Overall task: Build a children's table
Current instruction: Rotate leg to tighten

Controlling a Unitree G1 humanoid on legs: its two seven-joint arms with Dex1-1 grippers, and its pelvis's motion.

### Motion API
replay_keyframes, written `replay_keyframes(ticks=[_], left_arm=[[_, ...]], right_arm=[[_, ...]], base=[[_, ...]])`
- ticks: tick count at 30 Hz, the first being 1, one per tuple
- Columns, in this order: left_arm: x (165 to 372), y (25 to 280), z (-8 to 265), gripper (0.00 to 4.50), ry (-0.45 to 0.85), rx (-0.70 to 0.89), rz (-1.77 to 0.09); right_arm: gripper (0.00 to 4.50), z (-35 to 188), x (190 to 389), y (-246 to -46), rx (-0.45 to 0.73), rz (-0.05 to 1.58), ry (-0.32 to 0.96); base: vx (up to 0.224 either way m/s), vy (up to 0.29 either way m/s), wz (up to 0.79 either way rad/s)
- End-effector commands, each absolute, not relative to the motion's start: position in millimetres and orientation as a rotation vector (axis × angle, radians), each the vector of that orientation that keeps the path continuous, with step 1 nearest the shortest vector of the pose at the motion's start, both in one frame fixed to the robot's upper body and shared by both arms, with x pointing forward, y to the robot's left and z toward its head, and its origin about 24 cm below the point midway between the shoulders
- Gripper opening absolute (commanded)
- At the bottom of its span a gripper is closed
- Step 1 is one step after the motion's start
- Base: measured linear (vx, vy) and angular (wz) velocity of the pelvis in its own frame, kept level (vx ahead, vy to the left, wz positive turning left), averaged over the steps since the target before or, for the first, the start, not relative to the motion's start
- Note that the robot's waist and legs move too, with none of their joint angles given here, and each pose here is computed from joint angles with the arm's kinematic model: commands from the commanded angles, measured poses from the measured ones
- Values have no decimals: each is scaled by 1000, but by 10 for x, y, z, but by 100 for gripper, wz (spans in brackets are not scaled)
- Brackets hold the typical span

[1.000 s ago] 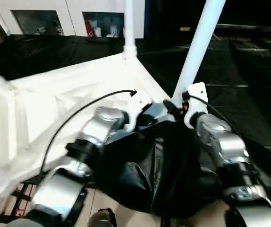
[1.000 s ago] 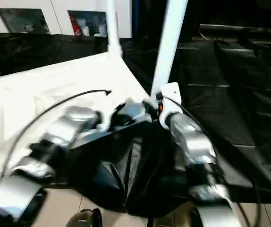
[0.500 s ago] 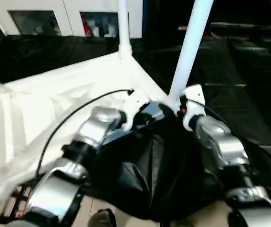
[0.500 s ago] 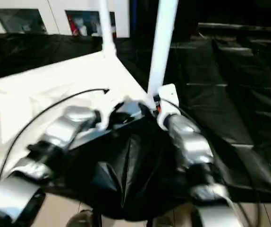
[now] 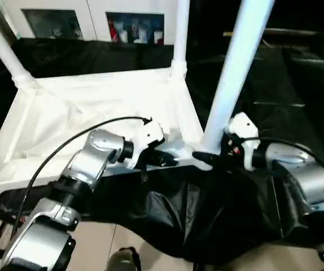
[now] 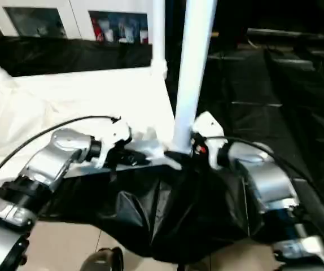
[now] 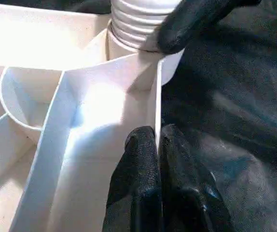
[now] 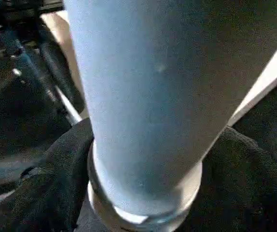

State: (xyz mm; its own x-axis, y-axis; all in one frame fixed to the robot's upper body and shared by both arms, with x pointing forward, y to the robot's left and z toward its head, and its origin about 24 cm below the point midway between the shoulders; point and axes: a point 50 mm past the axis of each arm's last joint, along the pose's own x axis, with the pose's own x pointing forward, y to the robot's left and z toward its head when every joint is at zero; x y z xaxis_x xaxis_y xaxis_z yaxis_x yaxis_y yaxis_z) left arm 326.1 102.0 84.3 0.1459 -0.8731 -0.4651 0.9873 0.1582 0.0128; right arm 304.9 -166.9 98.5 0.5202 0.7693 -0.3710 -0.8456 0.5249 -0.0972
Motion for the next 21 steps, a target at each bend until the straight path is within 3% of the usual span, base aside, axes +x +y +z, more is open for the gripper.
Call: replay_keyframes(ticks=[1,3,9,15,17,21], left_arm=[[3217,933,985,0,293,334,-1473],[3212,937,983,0,296,336,-1476],[3215,946,972,0,304,337,-1458],[3381,927,952,0,327,297,-1213],[3495,865,949,0,342,244,-1034],[3551,773,961,0,339,209,-938]], right_arm=[[344,1036,3035,-1668,-287,1000,291],[311,1030,3024,-1657,-286,1012,295],[275,943,2988,-1591,-271,1023,313],[271,723,3134,-1511,-155,720,330],[270,590,3225,-1442,-68,529,356],[270,507,3295,-1353,-21,417,367]], base=[[0,0,0],[0,0,0],[0,0,0],[0,0,0],[0,0,0],[0,0,0]])
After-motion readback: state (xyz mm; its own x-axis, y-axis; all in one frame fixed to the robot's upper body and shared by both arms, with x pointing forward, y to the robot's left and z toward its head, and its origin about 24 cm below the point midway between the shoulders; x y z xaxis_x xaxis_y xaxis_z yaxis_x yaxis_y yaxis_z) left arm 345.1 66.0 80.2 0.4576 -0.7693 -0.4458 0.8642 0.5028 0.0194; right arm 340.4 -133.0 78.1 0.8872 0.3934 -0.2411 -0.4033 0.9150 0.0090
